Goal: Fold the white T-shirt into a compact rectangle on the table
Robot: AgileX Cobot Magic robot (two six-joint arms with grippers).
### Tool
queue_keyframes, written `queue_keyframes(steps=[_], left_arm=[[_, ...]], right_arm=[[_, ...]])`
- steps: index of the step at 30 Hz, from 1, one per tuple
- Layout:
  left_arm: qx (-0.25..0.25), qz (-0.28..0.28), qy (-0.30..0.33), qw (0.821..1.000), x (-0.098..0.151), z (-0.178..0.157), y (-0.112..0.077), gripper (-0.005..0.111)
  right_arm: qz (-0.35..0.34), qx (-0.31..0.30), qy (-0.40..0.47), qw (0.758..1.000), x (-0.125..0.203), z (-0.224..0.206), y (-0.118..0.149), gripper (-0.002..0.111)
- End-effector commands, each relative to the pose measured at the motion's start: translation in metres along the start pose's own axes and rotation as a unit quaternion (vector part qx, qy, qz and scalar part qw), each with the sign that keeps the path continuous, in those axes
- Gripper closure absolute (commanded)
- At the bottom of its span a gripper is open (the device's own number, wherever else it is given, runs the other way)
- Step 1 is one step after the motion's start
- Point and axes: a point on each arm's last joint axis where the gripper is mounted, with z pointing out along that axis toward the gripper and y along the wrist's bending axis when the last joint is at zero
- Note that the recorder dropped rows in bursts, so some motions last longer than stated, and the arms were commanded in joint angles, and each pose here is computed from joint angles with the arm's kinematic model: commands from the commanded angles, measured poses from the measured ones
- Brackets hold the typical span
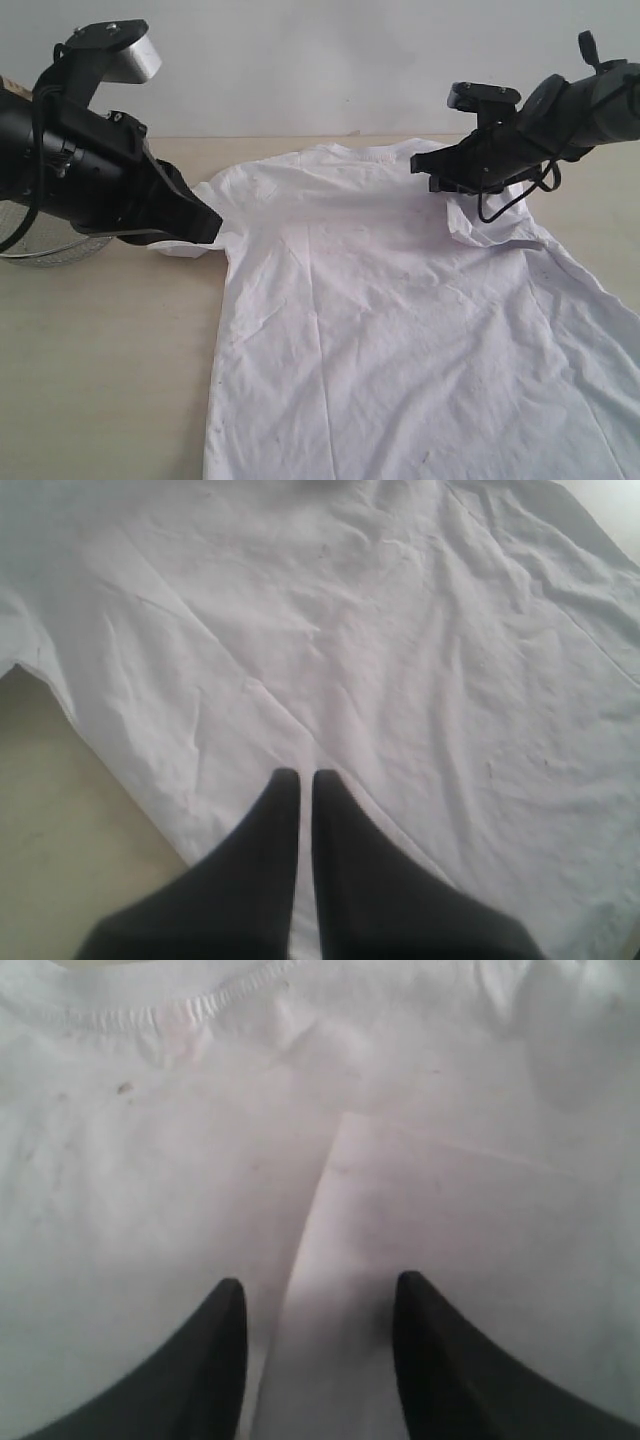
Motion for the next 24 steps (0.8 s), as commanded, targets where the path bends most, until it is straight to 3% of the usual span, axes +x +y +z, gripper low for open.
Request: queue_keyframes(steps=[1, 7, 10, 24], left_arm=[[0.000, -0.002, 0.003, 1.000, 0.001, 0.000, 0.000, 0.102], [0.000, -0.002, 0.003, 1.000, 0.001, 0.000, 0.000, 0.102], [0.000, -0.002, 0.003, 1.000, 0.001, 0.000, 0.000, 0.102], [0.000, -0.002, 0.003, 1.000, 0.001, 0.000, 0.000, 0.102]], right_arm=[[-0.016, 0.004, -0.002, 1.000, -0.002, -0.002, -0.001, 0.084], [-0.016, 0.003, 0.000, 1.000, -0.002, -0.002, -0.001, 0.092], [-0.015, 0.003, -0.001, 1.000, -0.002, -0.002, 0.000, 0.108], [-0.010, -0.006, -0.033, 0.999, -0.024, -0.032, 0.008, 0.108]])
